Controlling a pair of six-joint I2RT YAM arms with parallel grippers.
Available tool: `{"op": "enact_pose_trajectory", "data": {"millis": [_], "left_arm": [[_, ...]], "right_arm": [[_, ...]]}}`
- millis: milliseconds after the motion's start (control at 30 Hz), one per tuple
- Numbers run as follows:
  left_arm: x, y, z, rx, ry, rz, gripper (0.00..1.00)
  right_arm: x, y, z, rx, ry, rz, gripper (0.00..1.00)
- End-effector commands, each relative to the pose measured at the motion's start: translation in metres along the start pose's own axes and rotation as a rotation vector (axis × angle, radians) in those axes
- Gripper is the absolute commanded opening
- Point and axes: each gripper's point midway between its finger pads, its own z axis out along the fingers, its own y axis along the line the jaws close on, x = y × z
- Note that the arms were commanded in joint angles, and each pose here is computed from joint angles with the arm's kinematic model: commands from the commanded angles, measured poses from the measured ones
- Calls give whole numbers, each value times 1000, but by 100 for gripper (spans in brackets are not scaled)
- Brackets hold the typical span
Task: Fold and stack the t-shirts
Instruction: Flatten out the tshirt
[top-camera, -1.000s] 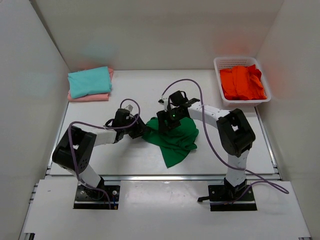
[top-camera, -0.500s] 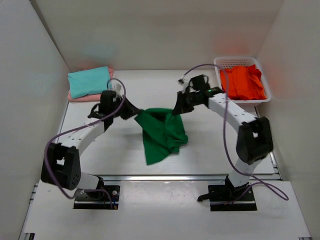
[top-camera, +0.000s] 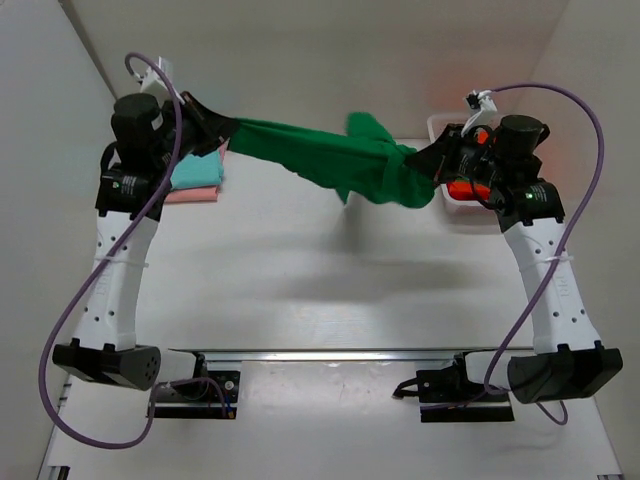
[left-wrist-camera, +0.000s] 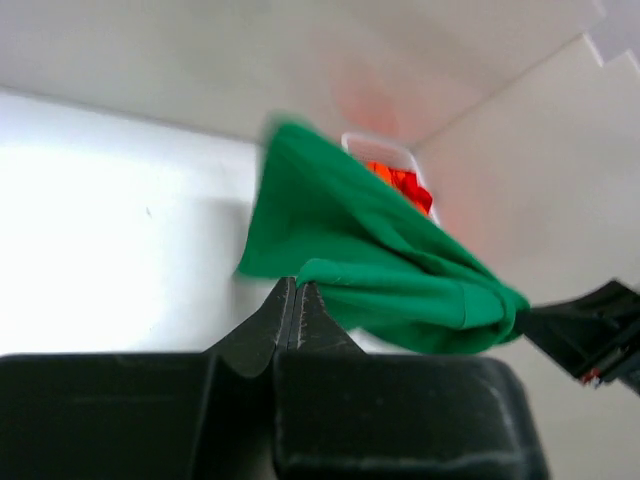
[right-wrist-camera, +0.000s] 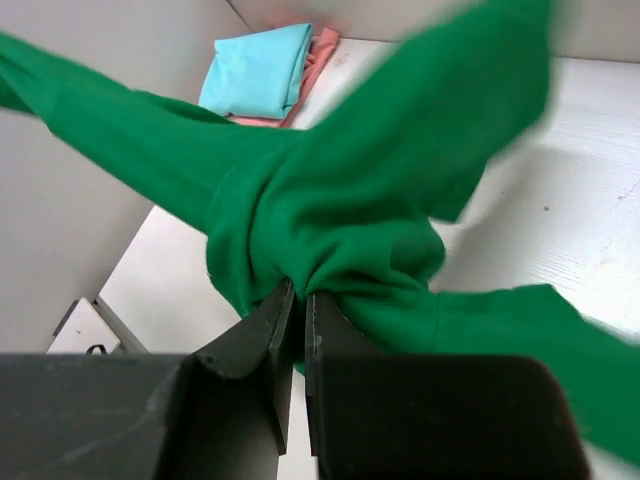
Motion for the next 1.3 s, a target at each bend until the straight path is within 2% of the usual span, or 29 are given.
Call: {"op": "enact_pose_trajectory", "data": {"millis": [0, 33, 133, 200, 233, 267, 367, 400, 467, 500, 533, 600, 667, 700, 733, 800, 833, 867, 900, 933, 967, 1033, 1067, 1133, 1233, 1267], "left_arm": [[-57, 28, -15, -195, -135, 79, 0], [-68, 18, -20, -170, -151, 86, 0], [-68, 28, 9, -161, -98, 74, 0], [-49, 50, 44, -175, -24, 41, 0], [-35, 71, 70, -200, 30, 25, 0], [-35, 75, 79, -208, 39, 22, 0], [-26, 122, 132, -286, 89, -24, 0], [-11, 152, 153, -329, 125, -66, 6], [-12, 159, 176, -281, 129, -130, 34], [-22, 174, 186, -248, 116, -200, 32], [-14, 180, 191, -251, 131, -224, 32], [-6, 171, 189, -221, 155, -217, 37], [33, 186, 180, -274, 246, -192, 38], [39, 161, 172, -236, 259, -141, 38], [60, 166, 160, -255, 291, -124, 39], [129, 187, 133, -308, 411, -138, 38], [148, 195, 115, -335, 418, -150, 39], [150, 186, 101, -326, 407, -145, 38], [179, 206, 86, -392, 447, -160, 39], [179, 205, 75, -403, 431, -151, 41], [194, 222, 58, -467, 439, -156, 42], [214, 244, 36, -554, 455, -171, 43], [214, 247, 32, -573, 446, -159, 44], [211, 268, 19, -673, 436, -114, 47], [210, 286, 16, -763, 457, -28, 58], [206, 289, 18, -773, 457, 3, 60]], "right_arm": [[-7, -11, -28, 88, -53, 0, 0], [-6, -7, -35, 86, -65, -7, 0], [17, -2, -37, 58, -27, 41, 0], [43, 5, -24, 16, 38, 68, 0], [59, 13, -15, -17, 82, 86, 0], [79, 10, -4, -21, 140, 100, 0], [130, 23, 27, -98, 323, 149, 1], [145, 35, 32, -164, 386, 176, 7], [170, 38, 46, -196, 501, 223, 31], [178, 38, 50, -177, 532, 194, 29], [182, 35, 52, -149, 534, 171, 29], [183, 27, 47, -117, 500, 134, 24], [185, 11, 42, -65, 473, 105, 20], [193, 4, 38, -50, 483, 76, 21], [201, -2, 35, -26, 500, 57, 23], [214, 5, 29, -61, 533, -26, 24], [221, 6, 28, -59, 548, -55, 24], [230, 13, 29, -75, 568, -82, 24], [239, 26, 28, -104, 587, -110, 27], [245, 30, 29, -108, 594, -132, 30], [255, 44, 33, -143, 597, -165, 34], [282, 60, 37, -182, 644, -187, 37], [291, 68, 41, -195, 650, -198, 37], [319, 71, 46, -194, 706, -212, 46], [343, 73, 57, -189, 754, -278, 55], [346, 73, 61, -176, 753, -297, 55]]}}
